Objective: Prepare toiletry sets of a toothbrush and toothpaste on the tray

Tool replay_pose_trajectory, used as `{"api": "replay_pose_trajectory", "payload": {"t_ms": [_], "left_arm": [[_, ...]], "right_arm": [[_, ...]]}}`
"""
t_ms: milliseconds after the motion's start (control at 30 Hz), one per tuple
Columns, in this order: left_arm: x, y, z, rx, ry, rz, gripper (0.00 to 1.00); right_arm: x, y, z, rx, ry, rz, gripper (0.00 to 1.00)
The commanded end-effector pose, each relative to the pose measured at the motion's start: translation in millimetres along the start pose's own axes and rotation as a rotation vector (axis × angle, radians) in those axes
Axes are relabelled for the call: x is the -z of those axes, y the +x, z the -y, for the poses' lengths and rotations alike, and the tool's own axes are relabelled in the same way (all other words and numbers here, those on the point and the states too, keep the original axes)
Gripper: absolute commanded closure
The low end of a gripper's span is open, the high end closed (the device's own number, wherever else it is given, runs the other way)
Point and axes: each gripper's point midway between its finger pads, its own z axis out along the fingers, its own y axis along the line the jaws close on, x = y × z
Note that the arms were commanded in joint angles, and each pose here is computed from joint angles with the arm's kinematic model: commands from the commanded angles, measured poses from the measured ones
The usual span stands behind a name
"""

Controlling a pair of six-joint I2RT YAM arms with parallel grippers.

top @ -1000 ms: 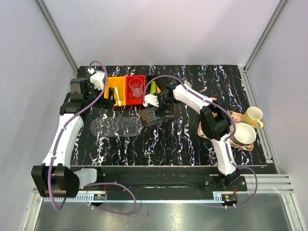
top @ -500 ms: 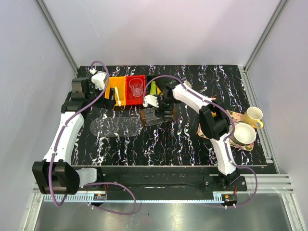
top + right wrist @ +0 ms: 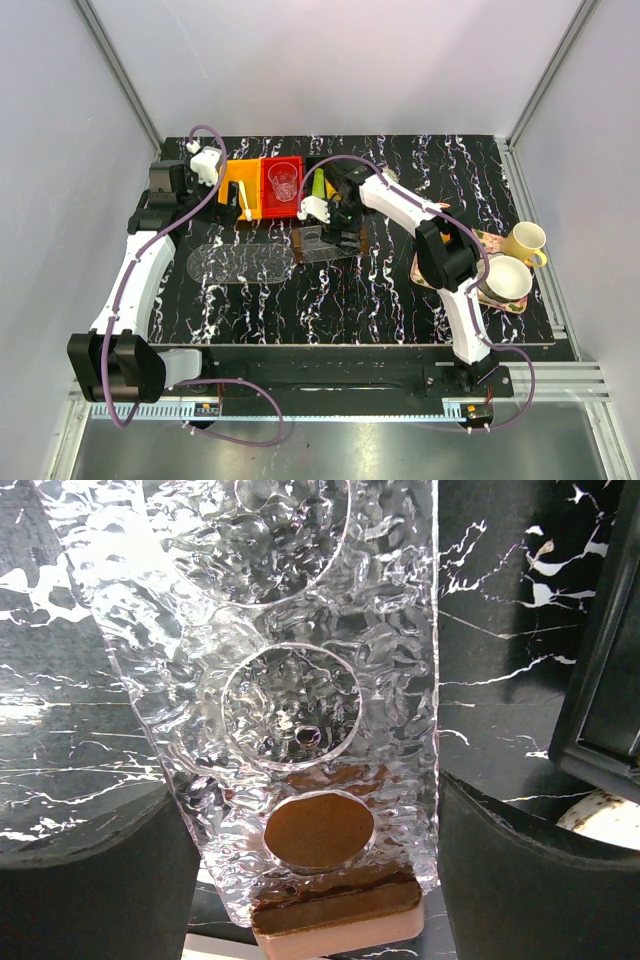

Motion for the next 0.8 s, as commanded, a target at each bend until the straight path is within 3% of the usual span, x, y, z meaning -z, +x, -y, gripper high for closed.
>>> {"api": "replay_pose_trajectory", "payload": {"t_ms": [0, 267, 533, 767], "left_arm": [[3, -13, -5, -0.016, -0.023, 0.055, 0.01], [7, 1, -21, 0.029, -0.093, 0.023, 0.01], [12, 44, -51, 0.117, -0.142, -0.057, 0.01], [19, 59, -65, 0.149, -0.162, -0.064, 0.01]], "right_arm": [[39, -19, -5, -0.027, 0.044, 0.069, 0.64], [66, -35, 2, -0.08, 0.135, 0.127, 0.77], [79, -56, -1, -0.087, 0.224, 0.17, 0.91], [73, -55, -2, -0.093, 0.255, 0.168, 0.96]]}}
